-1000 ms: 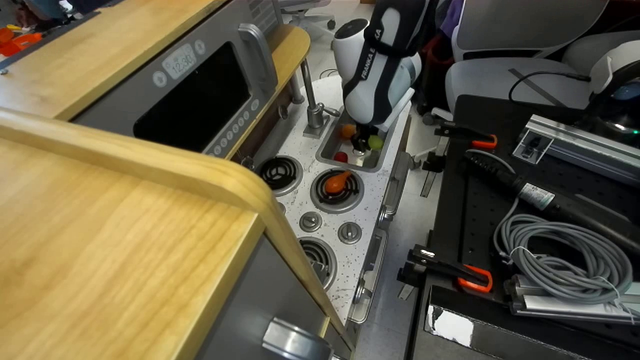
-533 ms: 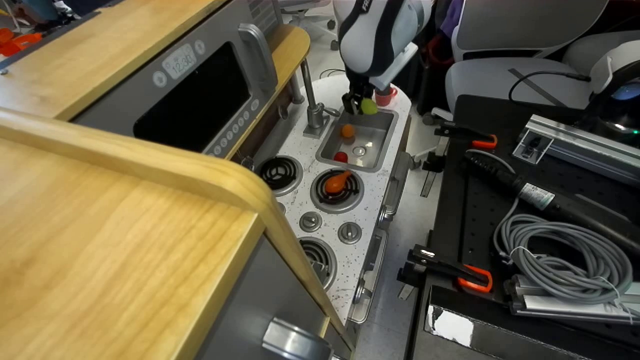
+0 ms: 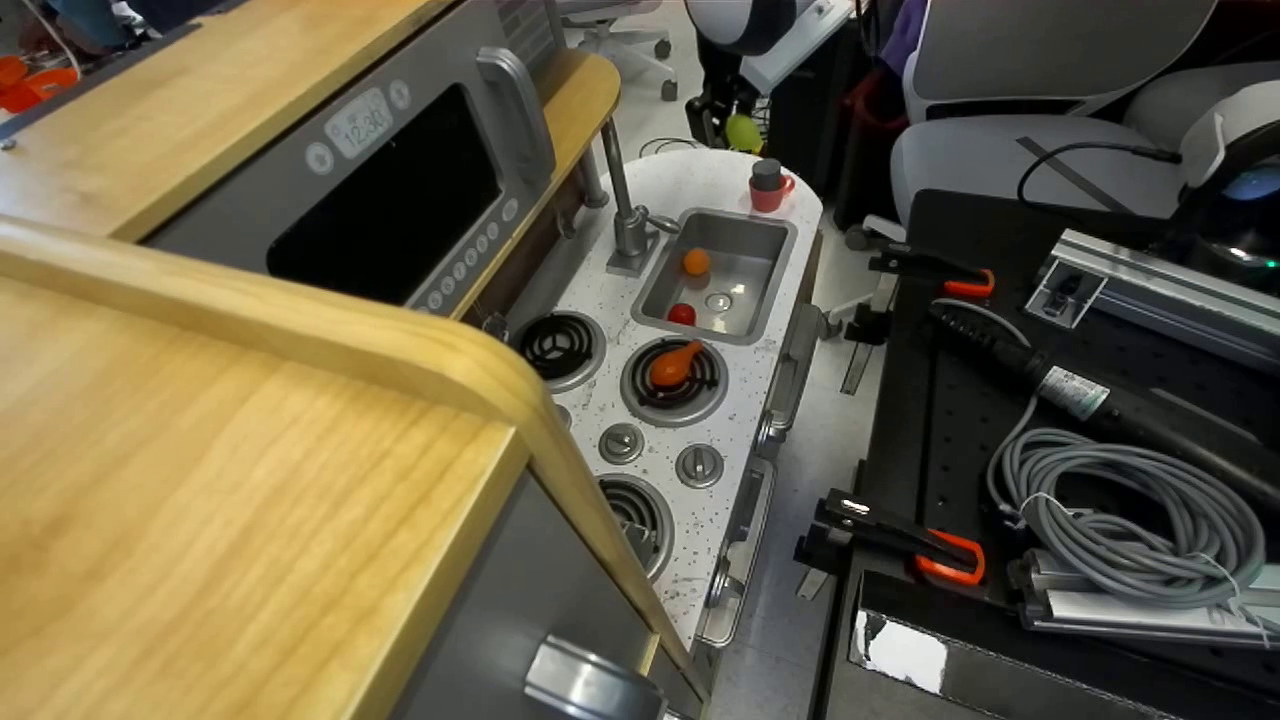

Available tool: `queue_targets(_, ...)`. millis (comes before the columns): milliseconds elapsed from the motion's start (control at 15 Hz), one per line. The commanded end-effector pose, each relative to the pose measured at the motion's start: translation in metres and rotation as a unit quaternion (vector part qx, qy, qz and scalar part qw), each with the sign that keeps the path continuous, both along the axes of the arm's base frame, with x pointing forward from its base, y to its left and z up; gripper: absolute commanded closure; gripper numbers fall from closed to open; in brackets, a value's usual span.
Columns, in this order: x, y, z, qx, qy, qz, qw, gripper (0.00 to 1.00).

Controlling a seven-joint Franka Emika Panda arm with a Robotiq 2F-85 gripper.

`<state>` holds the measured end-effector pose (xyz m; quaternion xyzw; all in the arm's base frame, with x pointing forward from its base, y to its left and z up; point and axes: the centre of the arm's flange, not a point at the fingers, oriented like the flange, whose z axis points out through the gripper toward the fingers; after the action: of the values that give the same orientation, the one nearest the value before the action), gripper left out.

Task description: Take the lemon out of the sink and put it on the counter

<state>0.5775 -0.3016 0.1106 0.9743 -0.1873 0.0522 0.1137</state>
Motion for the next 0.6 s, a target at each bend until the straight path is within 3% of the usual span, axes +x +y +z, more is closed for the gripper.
queue_targets(0, 0.009, -0.028, -0.004, -0.016, 0.011, -0.045, 0.9988, 0.82)
queue_targets(533, 0.029, -0.063, -0.054, -0.003, 0.042, -0.179, 0.983, 0.82)
